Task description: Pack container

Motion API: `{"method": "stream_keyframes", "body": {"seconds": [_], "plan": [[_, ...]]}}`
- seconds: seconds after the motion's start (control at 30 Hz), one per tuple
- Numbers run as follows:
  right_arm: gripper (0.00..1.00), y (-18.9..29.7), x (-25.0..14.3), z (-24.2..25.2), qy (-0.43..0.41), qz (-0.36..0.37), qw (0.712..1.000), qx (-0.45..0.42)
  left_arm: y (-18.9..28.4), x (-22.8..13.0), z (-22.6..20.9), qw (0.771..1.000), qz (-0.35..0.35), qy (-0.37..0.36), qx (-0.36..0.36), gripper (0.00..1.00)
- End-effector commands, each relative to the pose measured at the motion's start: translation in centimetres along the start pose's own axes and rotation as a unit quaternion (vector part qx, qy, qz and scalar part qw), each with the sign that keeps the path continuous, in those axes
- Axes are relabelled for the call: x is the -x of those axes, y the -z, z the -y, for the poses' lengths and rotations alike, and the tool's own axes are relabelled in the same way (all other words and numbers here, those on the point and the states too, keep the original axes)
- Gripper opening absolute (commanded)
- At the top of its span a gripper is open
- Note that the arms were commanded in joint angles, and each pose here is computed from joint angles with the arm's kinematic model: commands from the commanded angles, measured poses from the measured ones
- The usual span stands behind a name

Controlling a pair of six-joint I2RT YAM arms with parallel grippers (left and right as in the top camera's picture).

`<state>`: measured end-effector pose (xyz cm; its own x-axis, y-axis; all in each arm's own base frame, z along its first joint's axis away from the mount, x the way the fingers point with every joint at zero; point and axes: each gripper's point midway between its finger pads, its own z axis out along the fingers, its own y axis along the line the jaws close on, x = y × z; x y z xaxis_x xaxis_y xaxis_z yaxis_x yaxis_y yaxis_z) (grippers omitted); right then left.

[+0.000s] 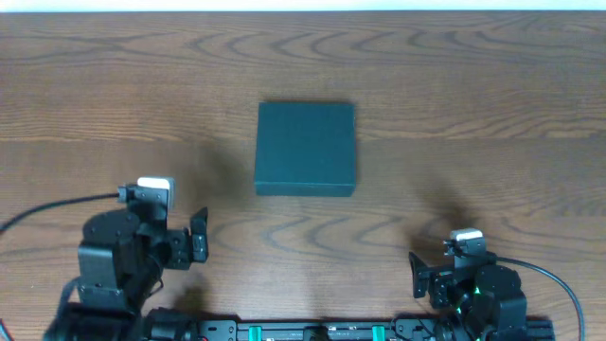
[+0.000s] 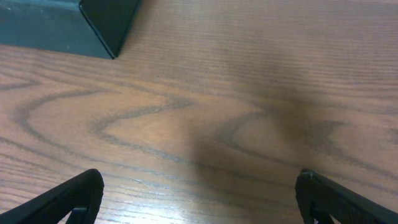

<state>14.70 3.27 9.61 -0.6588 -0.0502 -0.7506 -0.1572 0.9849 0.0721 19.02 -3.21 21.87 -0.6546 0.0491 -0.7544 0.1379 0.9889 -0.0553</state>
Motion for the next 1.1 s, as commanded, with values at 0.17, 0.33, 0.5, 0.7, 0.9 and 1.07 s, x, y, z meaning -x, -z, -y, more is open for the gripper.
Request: {"method": "stream_keyframes", "body": {"seconds": [0.17,0.33,0.5,0.7,0.9,1.07], "plan": [[0.99,-0.1,-0.3,-0.1,0.005,-0.003,1.000,0.003,-2.9,-6.0,-0.8,0.998,0.050,0.046,0.006,0.95],[0.99,-0.1,-0.3,-0.1,0.006,-0.003,1.000,0.003,-4.2,-7.9,-0.7,0.996,0.066,0.059,0.000,0.95],[0.99,-0.1,-0.3,-0.1,0.005,-0.003,1.000,0.003,-4.1,-9.3,-1.2,0.995,0.055,0.076,0.014,0.95],[0.99,-0.1,-0.3,-0.1,0.005,-0.003,1.000,0.003,-4.3,-11.5,-1.6,0.996,0.012,0.085,0.029,0.95],[0.99,-0.1,-0.3,-0.1,0.005,-0.003,1.000,0.003,-4.1,-12.8,-2.7,0.995,-0.013,0.074,0.062,0.95],[0.99,-0.1,-0.3,-0.1,0.005,-0.003,1.000,0.003,-4.2,-12.9,-2.7,0.998,-0.017,0.023,0.060,0.95]]}}
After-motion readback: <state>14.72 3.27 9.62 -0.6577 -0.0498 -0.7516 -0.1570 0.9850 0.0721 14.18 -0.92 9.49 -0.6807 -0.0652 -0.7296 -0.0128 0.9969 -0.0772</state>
